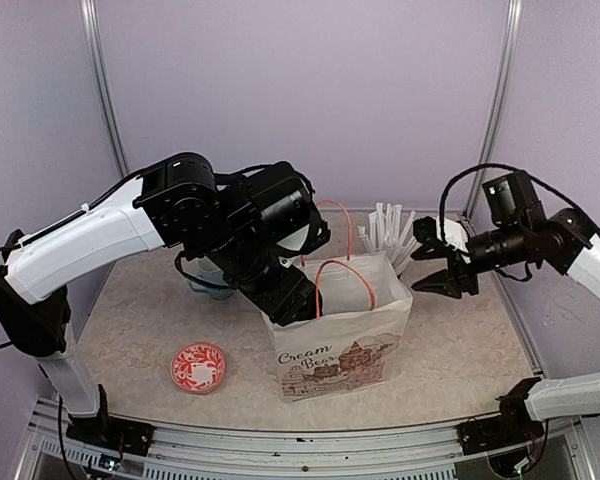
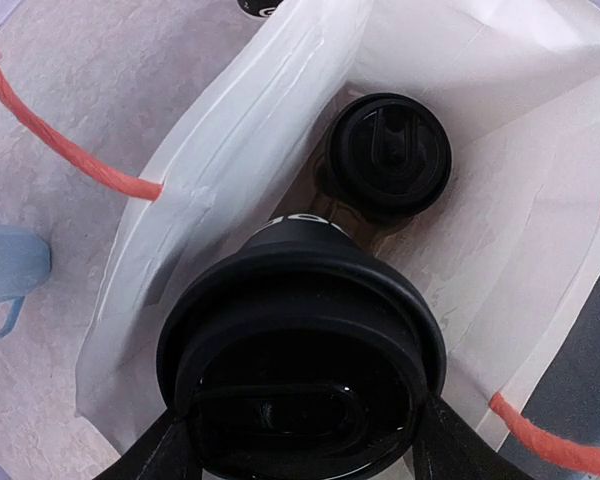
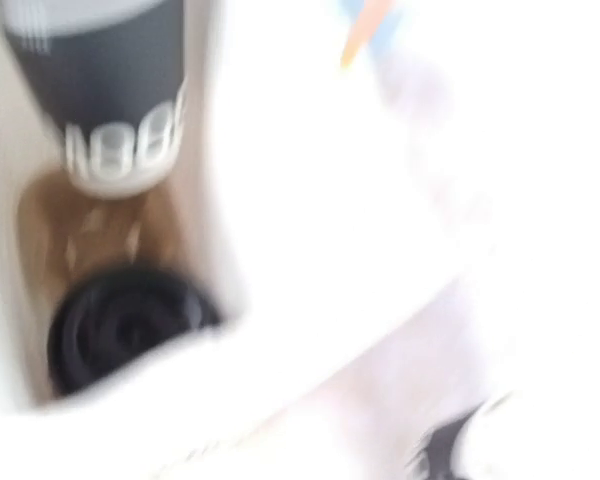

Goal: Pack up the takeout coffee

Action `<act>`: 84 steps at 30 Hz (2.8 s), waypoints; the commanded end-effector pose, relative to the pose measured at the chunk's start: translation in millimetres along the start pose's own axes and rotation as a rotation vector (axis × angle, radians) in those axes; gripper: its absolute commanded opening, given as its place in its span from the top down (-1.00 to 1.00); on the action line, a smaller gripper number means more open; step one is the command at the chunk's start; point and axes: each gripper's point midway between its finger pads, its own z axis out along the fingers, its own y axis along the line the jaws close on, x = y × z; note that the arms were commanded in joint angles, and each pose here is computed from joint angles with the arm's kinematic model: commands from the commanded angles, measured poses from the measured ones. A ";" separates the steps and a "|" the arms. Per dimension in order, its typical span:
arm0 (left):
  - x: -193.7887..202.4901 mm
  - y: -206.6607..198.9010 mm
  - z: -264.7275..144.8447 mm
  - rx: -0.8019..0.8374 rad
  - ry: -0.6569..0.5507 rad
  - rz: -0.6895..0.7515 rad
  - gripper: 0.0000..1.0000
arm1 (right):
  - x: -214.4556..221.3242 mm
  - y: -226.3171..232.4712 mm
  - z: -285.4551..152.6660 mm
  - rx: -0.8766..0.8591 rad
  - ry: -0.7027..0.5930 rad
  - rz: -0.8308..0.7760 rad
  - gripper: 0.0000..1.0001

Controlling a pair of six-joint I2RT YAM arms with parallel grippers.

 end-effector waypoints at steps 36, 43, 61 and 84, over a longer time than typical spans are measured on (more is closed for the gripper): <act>1.2 40.9 10.5 -0.134 0.016 -0.028 -0.30 | -176.6 -41.7 40.6 -0.398 -0.391 0.123 1.00; 11.3 46.5 21.7 -0.200 0.043 -0.006 -0.30 | -165.4 -8.2 49.1 -0.485 -0.370 0.115 1.00; 46.2 -1.7 15.0 -0.307 -0.032 0.089 -0.30 | -180.3 -27.1 11.9 -0.392 -0.403 0.032 0.24; 37.4 -4.9 14.2 -0.445 -0.111 0.414 -0.31 | -98.5 -84.1 117.2 -0.405 -0.203 0.285 0.15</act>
